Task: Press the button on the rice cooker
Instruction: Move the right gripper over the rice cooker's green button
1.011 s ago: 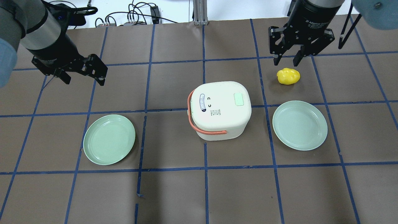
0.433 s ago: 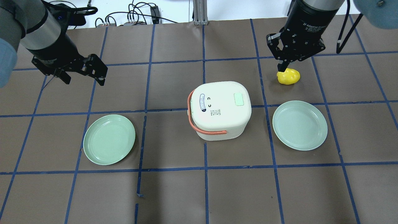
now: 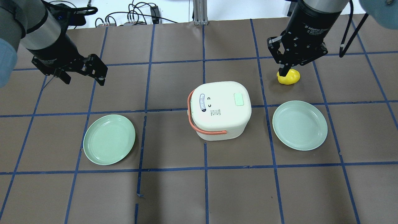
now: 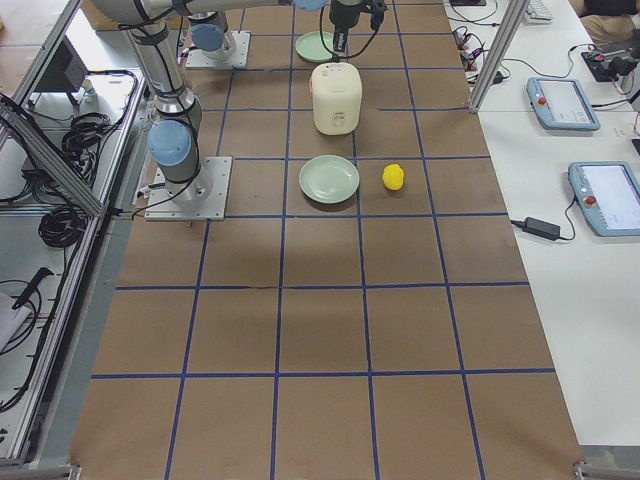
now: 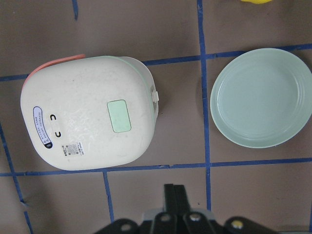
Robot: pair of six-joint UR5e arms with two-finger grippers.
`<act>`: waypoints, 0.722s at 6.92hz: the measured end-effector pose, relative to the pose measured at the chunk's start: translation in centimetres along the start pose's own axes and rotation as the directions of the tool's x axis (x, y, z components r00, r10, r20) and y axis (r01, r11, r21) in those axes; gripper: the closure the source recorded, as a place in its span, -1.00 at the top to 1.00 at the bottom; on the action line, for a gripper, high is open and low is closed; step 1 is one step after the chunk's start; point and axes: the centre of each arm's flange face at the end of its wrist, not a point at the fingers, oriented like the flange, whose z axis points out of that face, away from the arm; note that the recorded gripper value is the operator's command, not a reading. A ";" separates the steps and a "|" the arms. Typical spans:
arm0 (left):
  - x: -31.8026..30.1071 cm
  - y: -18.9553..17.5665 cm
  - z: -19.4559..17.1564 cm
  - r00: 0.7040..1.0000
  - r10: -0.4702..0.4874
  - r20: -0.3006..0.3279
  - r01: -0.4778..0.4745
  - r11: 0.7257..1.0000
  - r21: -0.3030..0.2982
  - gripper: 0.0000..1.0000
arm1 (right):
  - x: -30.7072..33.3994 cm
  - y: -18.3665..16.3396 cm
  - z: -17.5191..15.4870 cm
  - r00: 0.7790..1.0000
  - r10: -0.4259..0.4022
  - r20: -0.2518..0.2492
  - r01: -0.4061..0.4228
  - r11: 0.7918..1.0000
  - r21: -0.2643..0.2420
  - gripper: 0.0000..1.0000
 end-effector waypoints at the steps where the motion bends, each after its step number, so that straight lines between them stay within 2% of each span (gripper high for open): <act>1: 0.0 0.0 0.0 1.000 0.000 0.000 0.000 1.000 0.000 1.00 | -1.5 0.4 0.5 1.000 -0.015 -0.001 0.015 1.000 0.003 -0.94; 3: 0.0 0.0 0.0 1.000 0.000 0.000 0.000 1.000 0.000 1.00 | -3.8 0.6 2.6 0.999 -0.032 -0.007 0.032 0.999 0.025 -0.94; 5: 0.0 0.0 0.0 1.000 0.000 0.000 0.000 1.000 0.000 1.00 | -5.1 0.3 6.8 0.999 -0.037 -0.005 0.037 0.998 0.060 -0.94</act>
